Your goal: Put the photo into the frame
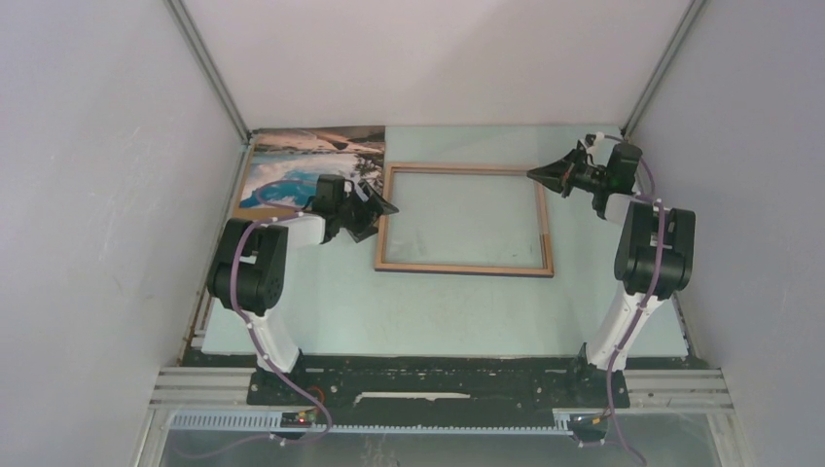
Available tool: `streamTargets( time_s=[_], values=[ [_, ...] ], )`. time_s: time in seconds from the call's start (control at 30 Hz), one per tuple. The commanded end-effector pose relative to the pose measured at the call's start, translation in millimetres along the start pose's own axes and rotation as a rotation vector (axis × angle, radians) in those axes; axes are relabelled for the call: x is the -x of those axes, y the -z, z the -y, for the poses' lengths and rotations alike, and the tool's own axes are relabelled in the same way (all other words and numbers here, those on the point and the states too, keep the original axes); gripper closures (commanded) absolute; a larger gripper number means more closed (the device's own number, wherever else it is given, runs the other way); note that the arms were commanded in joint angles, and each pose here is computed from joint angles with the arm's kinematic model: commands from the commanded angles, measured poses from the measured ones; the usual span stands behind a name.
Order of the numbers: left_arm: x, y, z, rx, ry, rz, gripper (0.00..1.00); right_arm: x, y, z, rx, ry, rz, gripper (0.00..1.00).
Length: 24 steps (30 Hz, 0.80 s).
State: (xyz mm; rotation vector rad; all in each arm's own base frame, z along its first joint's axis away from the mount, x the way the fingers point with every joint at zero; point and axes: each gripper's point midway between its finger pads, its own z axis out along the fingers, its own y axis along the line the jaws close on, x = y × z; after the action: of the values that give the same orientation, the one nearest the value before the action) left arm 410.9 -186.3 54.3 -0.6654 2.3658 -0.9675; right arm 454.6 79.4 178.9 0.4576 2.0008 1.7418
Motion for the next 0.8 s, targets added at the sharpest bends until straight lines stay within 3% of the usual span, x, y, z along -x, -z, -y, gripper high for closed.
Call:
streamTargets(
  time_s=[0.0, 0.43, 0.6, 0.77],
  values=[
    [5.3, 4.3, 24.2, -0.087, 0.000, 0.003, 0.11, -0.8, -0.4, -52.4, 0.058, 0.116, -0.014, 1.00],
    [17.3, 24.8, 34.2, -0.076, -0.072, 0.088, 0.08, -3.0, -3.6, -63.4, 0.027, 0.125, -0.013, 1.00],
    [24.4, 52.6, 58.3, -0.064, -0.200, 0.170, 0.06, -2.0, 1.1, -55.4, -0.050, 0.150, -0.007, 0.99],
    [22.8, 70.9, 83.3, -0.117, -0.239, 0.189, 0.06, 3.9, 20.6, -37.8, -0.158, 0.136, 0.030, 0.99]
  ],
)
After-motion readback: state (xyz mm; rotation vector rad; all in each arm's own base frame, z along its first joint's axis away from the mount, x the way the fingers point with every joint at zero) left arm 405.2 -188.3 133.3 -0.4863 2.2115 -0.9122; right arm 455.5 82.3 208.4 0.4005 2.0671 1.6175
